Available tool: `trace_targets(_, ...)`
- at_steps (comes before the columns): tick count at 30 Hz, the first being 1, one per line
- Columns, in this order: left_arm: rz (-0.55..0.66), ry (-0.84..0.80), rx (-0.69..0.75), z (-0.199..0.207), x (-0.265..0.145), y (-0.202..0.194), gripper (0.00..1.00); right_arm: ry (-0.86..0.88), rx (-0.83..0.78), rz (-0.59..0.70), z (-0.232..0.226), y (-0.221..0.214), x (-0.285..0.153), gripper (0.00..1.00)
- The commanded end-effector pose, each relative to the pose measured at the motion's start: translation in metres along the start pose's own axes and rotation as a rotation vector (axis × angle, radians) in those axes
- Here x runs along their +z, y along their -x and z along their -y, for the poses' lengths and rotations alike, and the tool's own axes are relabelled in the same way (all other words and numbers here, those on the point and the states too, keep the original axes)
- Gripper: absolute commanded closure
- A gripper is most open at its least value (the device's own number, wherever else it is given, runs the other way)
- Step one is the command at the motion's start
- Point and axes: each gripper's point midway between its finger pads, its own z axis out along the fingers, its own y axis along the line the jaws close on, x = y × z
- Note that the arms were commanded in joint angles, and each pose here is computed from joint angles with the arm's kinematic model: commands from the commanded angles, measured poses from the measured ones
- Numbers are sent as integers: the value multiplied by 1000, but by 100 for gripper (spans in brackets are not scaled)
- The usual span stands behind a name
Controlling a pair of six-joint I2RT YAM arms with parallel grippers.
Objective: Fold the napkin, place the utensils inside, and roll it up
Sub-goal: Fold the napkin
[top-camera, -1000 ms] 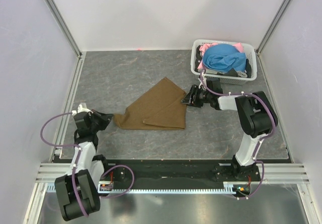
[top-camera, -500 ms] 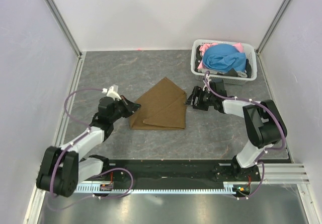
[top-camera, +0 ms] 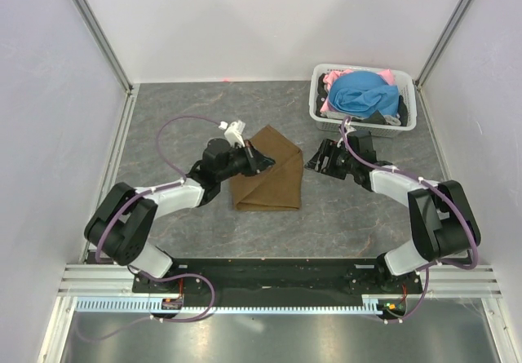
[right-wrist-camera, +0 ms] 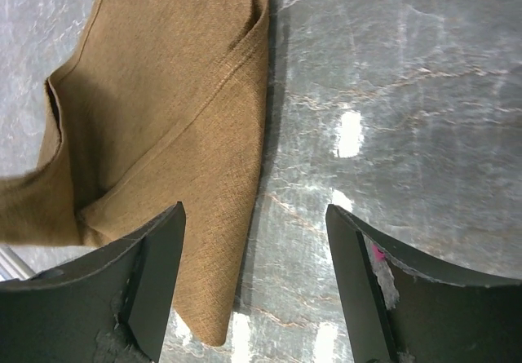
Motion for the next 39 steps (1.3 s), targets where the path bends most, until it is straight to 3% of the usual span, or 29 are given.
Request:
trace_targets(1,-12,-117,89,31,16,-1,98,-23,2,41,4,6,-9,22)
trace_targets(10,-182,-144,159,31,33,-57,98,-28,11,62,4,10,-13,22)
trace_targets(23,-316,-103,295,24,35,-110,98,-6,31,56,1,8,-12,22)
trace_targets(31,-350,-78,338,18,39,-128,98,6,39,53,-2,7,-12,21)
trace_targets(39,-304,-35,352,18,45,-121,98,9,44,49,-2,4,-13,21)
